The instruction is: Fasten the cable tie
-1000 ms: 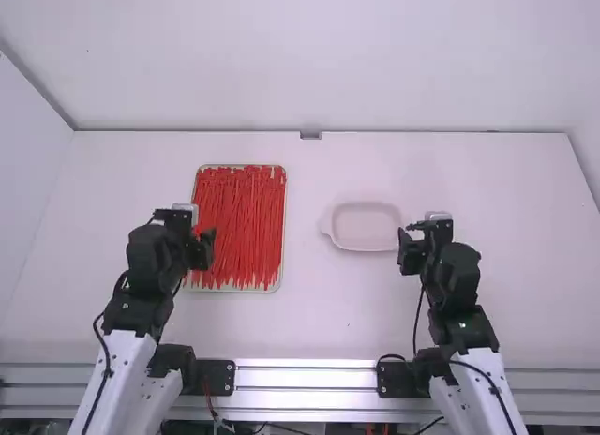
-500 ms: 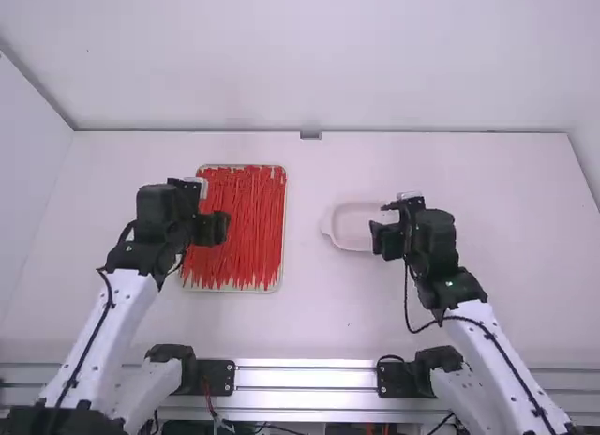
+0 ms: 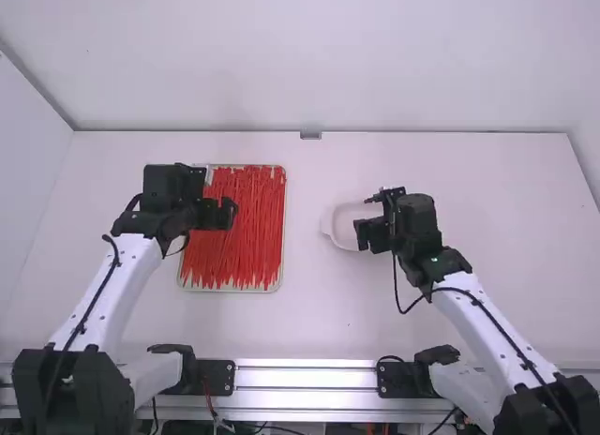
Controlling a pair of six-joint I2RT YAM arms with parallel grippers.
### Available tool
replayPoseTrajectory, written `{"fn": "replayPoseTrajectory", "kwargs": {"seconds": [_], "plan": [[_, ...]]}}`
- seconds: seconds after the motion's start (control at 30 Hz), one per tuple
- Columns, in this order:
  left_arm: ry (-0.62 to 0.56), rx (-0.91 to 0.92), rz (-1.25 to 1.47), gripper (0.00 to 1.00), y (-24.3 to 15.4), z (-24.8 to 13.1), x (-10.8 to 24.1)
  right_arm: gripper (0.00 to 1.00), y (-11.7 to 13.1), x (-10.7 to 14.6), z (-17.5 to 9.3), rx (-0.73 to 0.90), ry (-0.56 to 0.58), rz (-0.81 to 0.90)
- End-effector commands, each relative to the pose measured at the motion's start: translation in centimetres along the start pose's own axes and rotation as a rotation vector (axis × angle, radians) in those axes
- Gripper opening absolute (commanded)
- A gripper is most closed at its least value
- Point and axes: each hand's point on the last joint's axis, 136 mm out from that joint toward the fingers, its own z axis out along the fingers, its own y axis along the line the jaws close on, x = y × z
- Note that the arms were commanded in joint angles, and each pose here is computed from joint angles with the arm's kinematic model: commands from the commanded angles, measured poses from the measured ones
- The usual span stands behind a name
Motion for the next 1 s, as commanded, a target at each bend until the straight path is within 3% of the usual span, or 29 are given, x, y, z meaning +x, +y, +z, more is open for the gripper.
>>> {"fn": "replayPoseTrajectory", "kwargs": {"seconds": [0.0, 0.4, 0.7, 0.97], "plan": [[-0.004, 0.017, -0.017, 0.98, -0.1, -0.2, -0.8, 0.98, 0.5, -1.3, -0.1, -0.016, -0.015, -0.002], [-0.002, 0.019, -0.02, 0.99, 0.0, 0.4, -1.1, 0.99, 0.7, 0.0, 0.0, -0.018, 0.042, 0.049], [-0.003, 0.019, -0.024, 0.99, 0.3, 1.4, -1.4, 0.99, 0.3, -0.5, 0.0, -0.009, 0.022, 0.05], [-0.072, 0.011, -0.005, 0.99, 0.4, 1.5, -3.6, 0.99, 0.2, -0.5, 0.0, -0.008, 0.023, 0.051]]}}
